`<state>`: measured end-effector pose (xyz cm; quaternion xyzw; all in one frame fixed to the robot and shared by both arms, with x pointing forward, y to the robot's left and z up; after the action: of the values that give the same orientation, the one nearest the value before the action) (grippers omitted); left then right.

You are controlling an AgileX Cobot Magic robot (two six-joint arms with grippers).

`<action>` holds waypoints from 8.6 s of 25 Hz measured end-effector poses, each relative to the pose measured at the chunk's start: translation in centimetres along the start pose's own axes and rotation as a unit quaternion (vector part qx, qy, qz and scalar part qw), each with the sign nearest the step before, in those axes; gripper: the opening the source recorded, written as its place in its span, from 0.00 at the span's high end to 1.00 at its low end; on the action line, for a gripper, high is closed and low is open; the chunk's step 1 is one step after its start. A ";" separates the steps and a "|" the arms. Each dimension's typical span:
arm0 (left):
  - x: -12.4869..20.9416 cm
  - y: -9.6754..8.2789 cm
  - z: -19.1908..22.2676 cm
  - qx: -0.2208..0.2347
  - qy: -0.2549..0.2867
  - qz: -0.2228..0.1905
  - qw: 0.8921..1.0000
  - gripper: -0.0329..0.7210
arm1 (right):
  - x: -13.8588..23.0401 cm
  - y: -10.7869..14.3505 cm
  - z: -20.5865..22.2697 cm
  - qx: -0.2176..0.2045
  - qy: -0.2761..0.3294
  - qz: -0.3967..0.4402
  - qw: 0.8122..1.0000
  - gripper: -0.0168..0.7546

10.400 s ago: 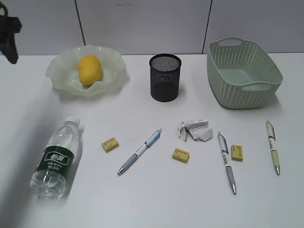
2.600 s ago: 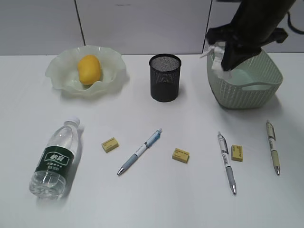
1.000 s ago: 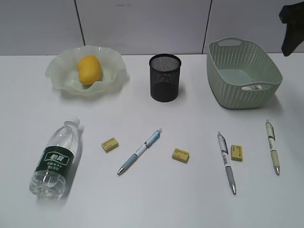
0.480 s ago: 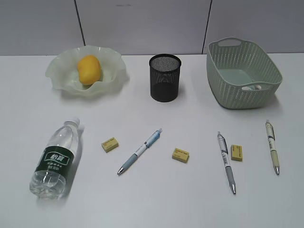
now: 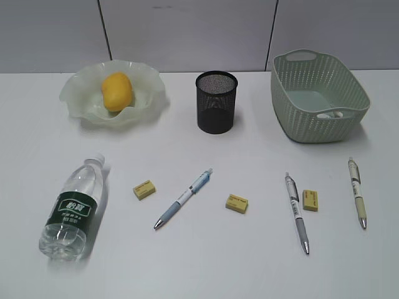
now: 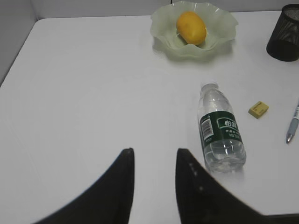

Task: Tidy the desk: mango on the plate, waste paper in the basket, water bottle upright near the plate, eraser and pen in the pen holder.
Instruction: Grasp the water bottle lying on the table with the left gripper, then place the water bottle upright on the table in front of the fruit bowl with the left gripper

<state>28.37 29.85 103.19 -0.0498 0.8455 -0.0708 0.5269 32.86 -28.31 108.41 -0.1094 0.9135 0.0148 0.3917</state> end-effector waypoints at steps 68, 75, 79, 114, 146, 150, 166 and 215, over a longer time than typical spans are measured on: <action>-1.1 -0.3 0.3 -0.006 0.041 -0.002 0.999 0.30 | 6.9 0.9 0.7 0.025 -0.158 -0.036 0.986 0.32; -3.7 -1.5 3.0 -0.015 0.192 -0.015 0.981 0.30 | 6.8 0.9 0.7 0.029 -0.159 -0.032 0.986 0.32; -5.7 -2.6 6.4 -0.013 0.270 -0.030 0.962 0.30 | 6.8 0.9 0.7 0.030 -0.159 -0.032 0.986 0.32; 3.4 -10.6 33.8 -0.076 0.540 0.005 0.838 0.09 | 6.8 0.9 0.7 0.030 -0.159 -0.032 0.986 0.32; 3.8 -9.0 30.4 -0.098 0.572 0.033 0.814 0.30 | 6.8 0.9 0.7 0.030 -0.160 -0.032 0.986 0.32; 1.2 -8.9 26.8 -0.070 0.502 0.013 0.862 0.30 | 6.8 0.9 0.7 0.030 -0.160 -0.032 0.986 0.32; -5.4 -10.1 23.5 0.153 -0.017 0.015 0.988 0.30 | 6.8 0.9 0.7 0.030 -0.160 -0.032 0.986 0.32; 0.7 -9.8 38.4 0.119 -0.063 0.063 0.989 0.18 | 6.8 0.9 0.7 0.030 -0.160 -0.032 0.986 0.32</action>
<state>62.61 17.48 87.59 0.0628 0.7974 -0.1344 0.5849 28.60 -28.68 102.99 -0.1227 0.8352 -0.0076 0.5361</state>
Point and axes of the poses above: a point on each arm's last joint axis where the gripper is mounted, z pointing out along that axis toward the gripper, y along the wrist's bending axis when the last joint is at zero, x = y × z, the point moved 6 cm from there along z, pointing out along that axis toward the gripper, and after that the axes turned 9 degrees about -z, right-handed, at the moved point
